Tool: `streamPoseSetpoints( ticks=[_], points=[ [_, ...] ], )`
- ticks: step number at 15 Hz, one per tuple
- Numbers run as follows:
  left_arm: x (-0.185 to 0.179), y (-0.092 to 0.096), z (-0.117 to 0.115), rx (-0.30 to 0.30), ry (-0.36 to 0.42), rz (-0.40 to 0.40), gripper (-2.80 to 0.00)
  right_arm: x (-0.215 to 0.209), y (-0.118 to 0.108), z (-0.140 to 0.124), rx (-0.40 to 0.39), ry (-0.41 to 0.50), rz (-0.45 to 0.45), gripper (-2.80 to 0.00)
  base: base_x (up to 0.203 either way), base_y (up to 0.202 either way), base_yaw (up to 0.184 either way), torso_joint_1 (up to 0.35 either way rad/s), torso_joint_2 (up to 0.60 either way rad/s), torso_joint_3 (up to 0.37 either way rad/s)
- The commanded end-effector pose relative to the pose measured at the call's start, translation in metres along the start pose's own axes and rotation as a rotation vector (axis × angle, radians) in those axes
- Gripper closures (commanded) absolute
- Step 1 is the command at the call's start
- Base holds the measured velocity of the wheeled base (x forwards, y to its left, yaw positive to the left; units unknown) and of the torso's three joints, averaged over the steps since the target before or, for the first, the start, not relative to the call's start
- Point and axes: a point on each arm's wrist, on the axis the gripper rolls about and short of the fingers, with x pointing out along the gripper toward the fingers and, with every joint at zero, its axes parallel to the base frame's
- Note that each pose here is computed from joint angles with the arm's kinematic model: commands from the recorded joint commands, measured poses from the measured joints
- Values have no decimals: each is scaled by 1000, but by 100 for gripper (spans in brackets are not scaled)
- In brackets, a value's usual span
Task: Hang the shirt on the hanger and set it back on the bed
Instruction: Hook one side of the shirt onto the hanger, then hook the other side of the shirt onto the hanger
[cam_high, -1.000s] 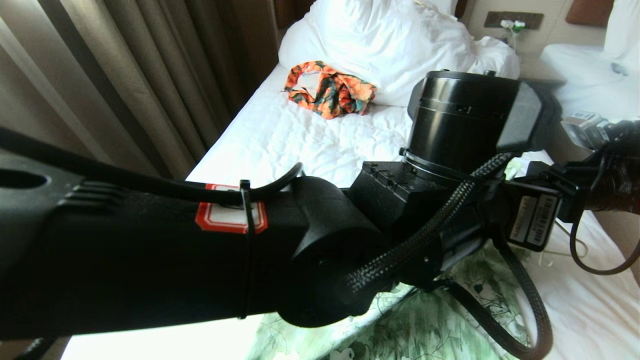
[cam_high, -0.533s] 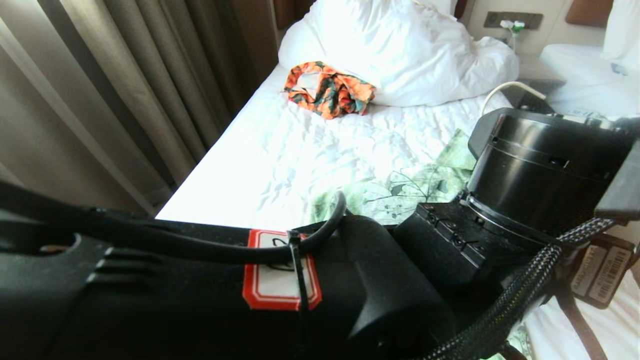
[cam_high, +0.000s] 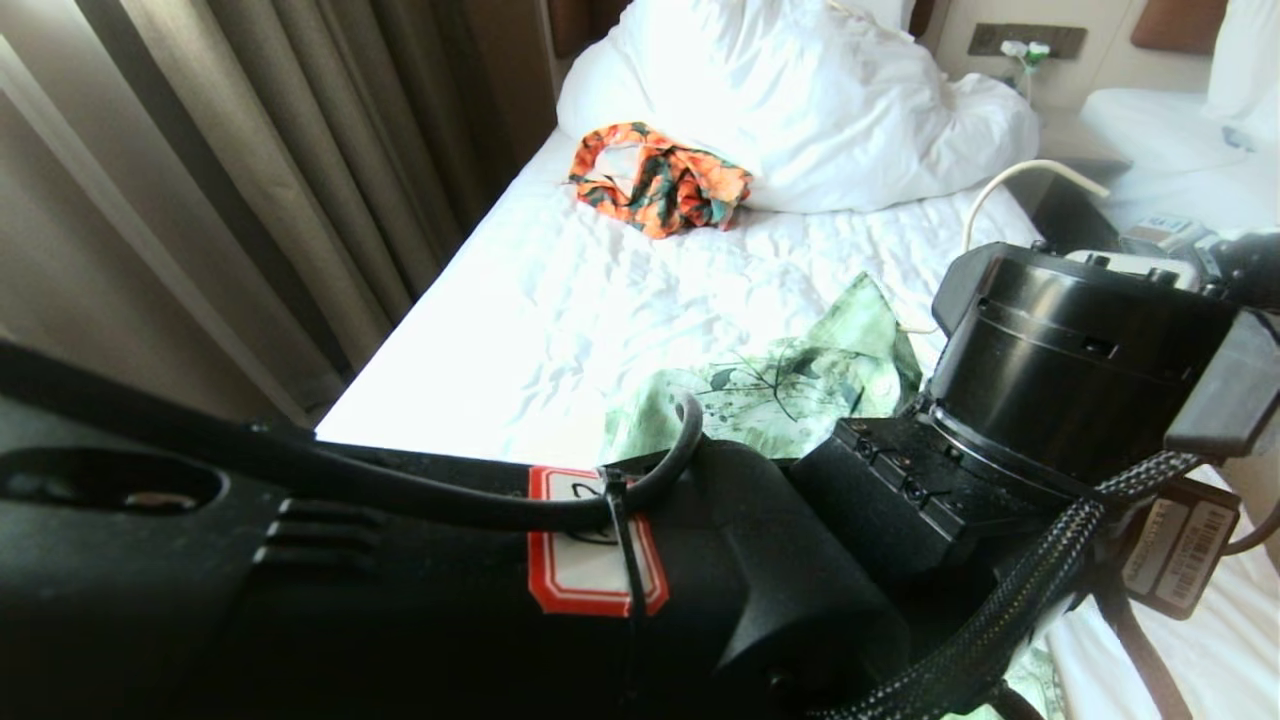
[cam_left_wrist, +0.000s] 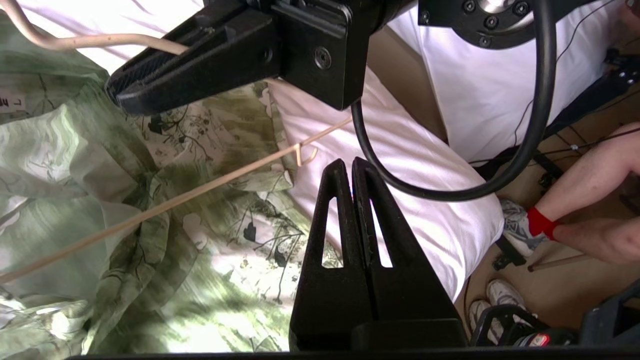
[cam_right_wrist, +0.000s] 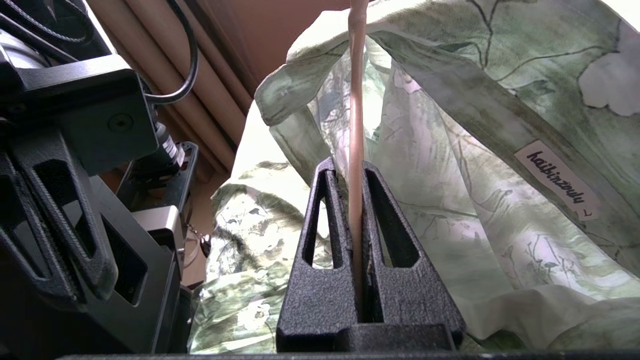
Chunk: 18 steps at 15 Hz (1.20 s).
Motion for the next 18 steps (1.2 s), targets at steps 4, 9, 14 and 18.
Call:
streamPoseSetpoints(
  ticks=[4, 9, 14, 18],
  points=[
    [-22, 5, -2, 3, 21, 24, 0, 0, -2, -2, 3, -1, 9, 0, 0, 0, 0, 0, 0, 0],
    [-43, 18, -20, 16, 46, 131, -280, 0, -4, -2, 1, -2, 9, 0, 0, 0, 0, 0, 0, 0],
    [-33, 56, -16, 35, 27, 233, -280, 0, -3, -1, -2, -2, 8, 0, 0, 0, 0, 0, 0, 0],
    [-20, 77, -16, 83, -21, 284, -280, 1, -6, -3, 4, -1, 9, 0, 0, 0, 0, 0, 0, 0]
  ],
)
